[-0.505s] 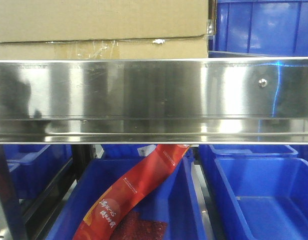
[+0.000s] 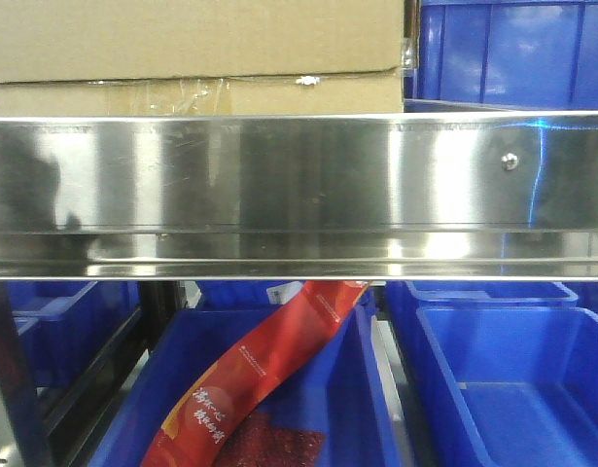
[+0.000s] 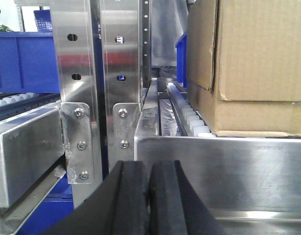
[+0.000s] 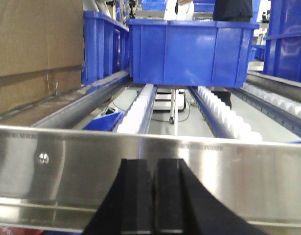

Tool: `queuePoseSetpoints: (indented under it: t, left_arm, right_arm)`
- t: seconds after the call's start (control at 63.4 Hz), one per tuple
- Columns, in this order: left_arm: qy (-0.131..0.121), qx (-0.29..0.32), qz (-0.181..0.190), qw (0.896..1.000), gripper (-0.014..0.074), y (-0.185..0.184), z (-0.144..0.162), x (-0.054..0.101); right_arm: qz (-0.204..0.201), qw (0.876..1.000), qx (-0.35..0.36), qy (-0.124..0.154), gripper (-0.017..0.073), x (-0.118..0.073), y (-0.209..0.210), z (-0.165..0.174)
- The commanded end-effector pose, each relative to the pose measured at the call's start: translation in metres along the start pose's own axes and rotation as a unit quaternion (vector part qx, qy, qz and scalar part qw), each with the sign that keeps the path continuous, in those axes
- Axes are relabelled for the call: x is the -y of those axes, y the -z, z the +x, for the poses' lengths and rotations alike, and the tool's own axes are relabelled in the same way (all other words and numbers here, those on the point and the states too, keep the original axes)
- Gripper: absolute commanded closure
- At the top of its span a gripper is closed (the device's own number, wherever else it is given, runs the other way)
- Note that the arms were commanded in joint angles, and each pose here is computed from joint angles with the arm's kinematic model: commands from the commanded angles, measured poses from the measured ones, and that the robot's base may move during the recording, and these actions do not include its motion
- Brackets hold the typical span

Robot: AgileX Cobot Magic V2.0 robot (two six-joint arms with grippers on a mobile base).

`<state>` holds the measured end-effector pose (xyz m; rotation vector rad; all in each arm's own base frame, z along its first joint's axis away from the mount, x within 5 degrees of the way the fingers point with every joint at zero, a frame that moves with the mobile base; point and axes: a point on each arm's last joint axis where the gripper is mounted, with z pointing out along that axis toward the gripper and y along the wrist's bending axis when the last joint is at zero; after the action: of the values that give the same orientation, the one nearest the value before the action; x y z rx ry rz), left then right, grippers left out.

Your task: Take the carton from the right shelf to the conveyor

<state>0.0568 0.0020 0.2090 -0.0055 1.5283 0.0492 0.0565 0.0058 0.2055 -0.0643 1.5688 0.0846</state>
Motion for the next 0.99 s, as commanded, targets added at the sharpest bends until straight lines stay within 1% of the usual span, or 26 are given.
queuePoseSetpoints:
  t: [0.0, 0.252, 0.3, 0.331, 0.363, 0.41, 0.568, 0.615, 0.678, 0.757, 0.836, 0.852, 0.883, 0.899, 0.947, 0.978]
  left_arm:
    - [-0.003, 0.025, -0.001, 1.000, 0.0581, 0.001, -0.005, 0.000]
    - [0.000, 0.056, -0.002, 0.998, 0.0581, 0.001, -0.010, 0.000]
    - [0.000, 0.074, -0.003, 0.997, 0.0581, 0.001, -0.014, 0.000]
    - [0.000, 0.085, -0.003, 0.996, 0.0581, 0.002, -0.016, 0.000]
    - [0.000, 0.089, -0.003, 0.996, 0.0579, 0.002, -0.016, 0.000]
    - [0.000, 0.089, -0.003, 0.996, 0.0578, 0.002, -0.020, -0.001]
    - [-0.016, 0.073, -0.005, 0.997, 0.0578, 0.012, -0.062, -0.002]
    - [-0.017, 0.068, -0.006, 0.998, 0.0578, 0.014, -0.076, -0.003]
    - [-0.017, 0.061, -0.006, 0.998, 0.0576, 0.015, -0.094, -0.003]
    - [-0.017, 0.049, -0.007, 0.999, 0.0527, 0.013, -0.114, -0.004]
    - [-0.017, 0.038, -0.007, 0.999, 0.0402, 0.008, -0.130, -0.004]
    - [-0.017, 0.038, -0.007, 0.999, 0.0358, 0.007, -0.132, -0.004]
    - [-0.017, 0.035, -0.007, 0.999, 0.0297, 0.003, -0.137, -0.005]
    - [-0.017, 0.033, -0.007, 0.999, 0.0253, 0.002, -0.139, -0.005]
    - [-0.014, 0.026, -0.005, 1.000, 0.0172, -0.004, -0.143, -0.005]
    - [-0.011, 0.022, -0.004, 1.000, 0.0128, -0.008, -0.145, -0.005]
  right_arm:
    - [0.006, 0.999, 0.033, 0.001, 0.0629, 0.001, 0.001, -0.006]
    - [0.010, 0.998, 0.065, 0.000, 0.0629, 0.002, 0.001, -0.012]
    - [0.012, 0.997, 0.077, -0.011, 0.0629, 0.002, 0.001, -0.014]
    - [0.012, 0.997, 0.078, -0.025, 0.0629, 0.002, 0.001, -0.014]
    - [0.011, 0.997, 0.075, -0.031, 0.0629, 0.002, 0.001, -0.014]
    - [0.007, 0.997, 0.075, -0.031, 0.0629, 0.001, 0.003, -0.023]
    - [-0.017, 0.998, 0.057, -0.028, 0.0620, -0.004, 0.020, -0.071]
    - [-0.020, 0.998, 0.054, -0.026, 0.0582, -0.005, 0.023, -0.083]
    - [-0.023, 0.998, 0.059, -0.025, 0.0498, -0.006, 0.026, -0.101]
    - [-0.023, 0.997, 0.065, -0.025, 0.0315, -0.006, 0.024, -0.120]
    - [-0.023, 0.997, 0.063, -0.025, 0.0150, -0.006, 0.020, -0.133]
    - [-0.023, 0.998, 0.058, -0.025, 0.0123, -0.006, 0.017, -0.134]
    - [-0.023, 0.998, 0.051, -0.026, 0.0062, -0.006, 0.013, -0.137]
    - [-0.023, 0.998, 0.047, -0.026, 0.0039, -0.006, 0.011, -0.137]
    - [-0.022, 0.999, 0.034, -0.026, -0.0014, -0.006, 0.005, -0.138]
    - [-0.022, 0.999, 0.025, -0.027, -0.0009, -0.006, 0.000, -0.138]
